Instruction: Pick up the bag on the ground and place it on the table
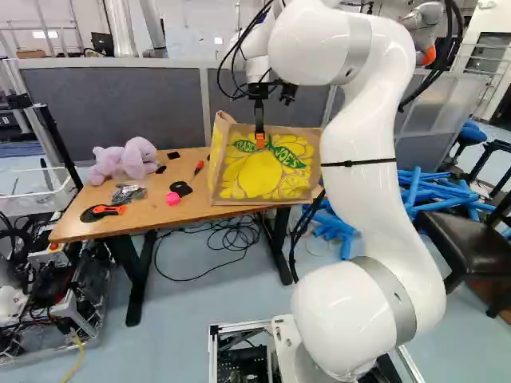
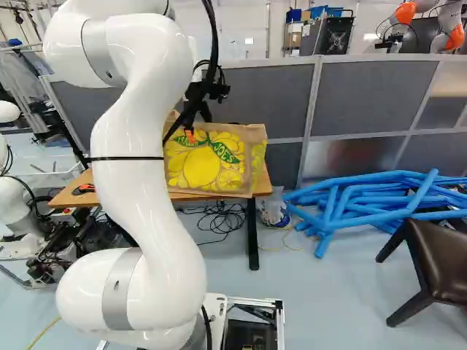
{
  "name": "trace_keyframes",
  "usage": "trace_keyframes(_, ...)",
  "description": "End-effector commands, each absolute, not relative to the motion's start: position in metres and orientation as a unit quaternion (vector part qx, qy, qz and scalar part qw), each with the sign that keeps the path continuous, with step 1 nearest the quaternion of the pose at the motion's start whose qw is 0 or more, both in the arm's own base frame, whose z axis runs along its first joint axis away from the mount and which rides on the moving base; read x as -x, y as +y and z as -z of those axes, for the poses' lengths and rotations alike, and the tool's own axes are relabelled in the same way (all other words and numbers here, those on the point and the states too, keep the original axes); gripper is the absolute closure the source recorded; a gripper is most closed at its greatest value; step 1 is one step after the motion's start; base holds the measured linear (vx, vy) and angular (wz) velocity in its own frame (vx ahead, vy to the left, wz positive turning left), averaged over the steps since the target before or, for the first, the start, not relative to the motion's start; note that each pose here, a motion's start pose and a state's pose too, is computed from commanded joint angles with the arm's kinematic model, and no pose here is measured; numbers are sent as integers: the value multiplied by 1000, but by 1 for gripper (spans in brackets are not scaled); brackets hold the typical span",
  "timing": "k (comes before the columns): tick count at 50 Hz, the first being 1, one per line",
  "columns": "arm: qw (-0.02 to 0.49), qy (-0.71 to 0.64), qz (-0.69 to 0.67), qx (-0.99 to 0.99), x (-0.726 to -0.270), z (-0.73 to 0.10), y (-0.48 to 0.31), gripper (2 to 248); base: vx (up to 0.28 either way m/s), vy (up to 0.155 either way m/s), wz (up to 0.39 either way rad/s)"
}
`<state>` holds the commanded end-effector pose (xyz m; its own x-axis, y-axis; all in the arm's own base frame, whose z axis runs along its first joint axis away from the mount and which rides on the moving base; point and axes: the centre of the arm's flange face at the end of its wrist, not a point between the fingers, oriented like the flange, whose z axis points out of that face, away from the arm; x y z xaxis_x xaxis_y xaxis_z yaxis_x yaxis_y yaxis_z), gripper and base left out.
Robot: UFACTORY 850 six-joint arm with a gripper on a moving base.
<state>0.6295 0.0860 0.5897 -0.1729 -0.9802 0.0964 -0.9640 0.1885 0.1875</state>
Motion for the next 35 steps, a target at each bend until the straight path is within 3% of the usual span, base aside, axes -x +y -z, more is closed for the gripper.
trace_keyframes(35, 59, -768, 17, -637, -607, -649, 82, 3, 0, 0, 0)
